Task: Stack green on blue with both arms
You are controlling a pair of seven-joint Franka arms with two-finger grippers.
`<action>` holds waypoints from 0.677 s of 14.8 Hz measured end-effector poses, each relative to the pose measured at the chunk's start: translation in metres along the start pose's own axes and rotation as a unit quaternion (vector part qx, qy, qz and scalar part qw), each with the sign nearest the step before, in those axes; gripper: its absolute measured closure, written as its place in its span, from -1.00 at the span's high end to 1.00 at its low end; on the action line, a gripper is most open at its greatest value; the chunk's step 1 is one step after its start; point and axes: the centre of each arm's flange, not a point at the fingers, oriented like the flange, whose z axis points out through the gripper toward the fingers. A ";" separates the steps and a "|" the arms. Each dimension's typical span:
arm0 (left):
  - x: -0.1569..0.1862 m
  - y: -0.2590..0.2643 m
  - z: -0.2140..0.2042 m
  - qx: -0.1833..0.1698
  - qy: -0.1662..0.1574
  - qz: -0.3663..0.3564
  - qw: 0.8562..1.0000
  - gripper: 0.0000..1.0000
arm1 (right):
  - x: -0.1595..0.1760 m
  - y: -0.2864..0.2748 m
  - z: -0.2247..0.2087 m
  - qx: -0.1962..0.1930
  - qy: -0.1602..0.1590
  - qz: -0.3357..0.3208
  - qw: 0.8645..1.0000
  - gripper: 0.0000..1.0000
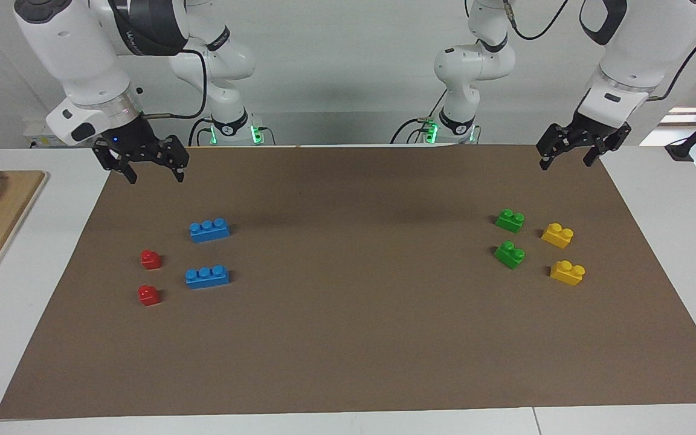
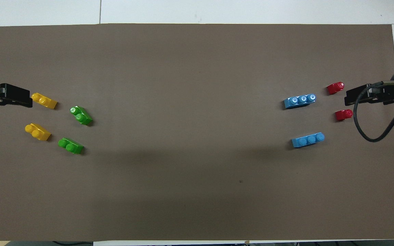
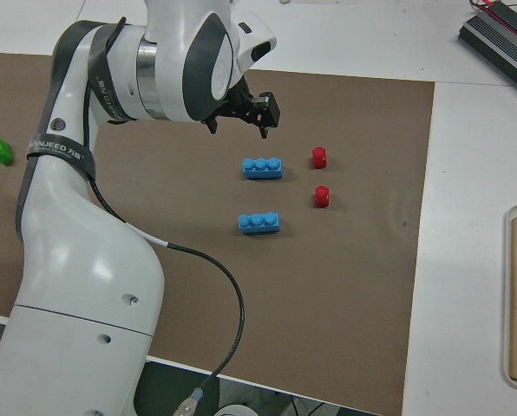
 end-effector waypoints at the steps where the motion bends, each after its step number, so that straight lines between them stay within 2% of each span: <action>1: 0.000 0.000 0.000 0.000 0.000 0.000 1.000 1.00 | 0.000 0.000 0.000 0.000 0.000 0.000 1.000 1.00; 3: 0.000 0.000 0.000 0.000 0.000 0.000 1.000 1.00 | 0.000 0.003 0.001 0.000 0.000 0.003 1.000 1.00; 10: 0.000 0.000 0.001 0.000 -0.001 0.000 1.000 1.00 | 0.007 0.012 -0.011 0.000 0.048 0.012 0.999 1.00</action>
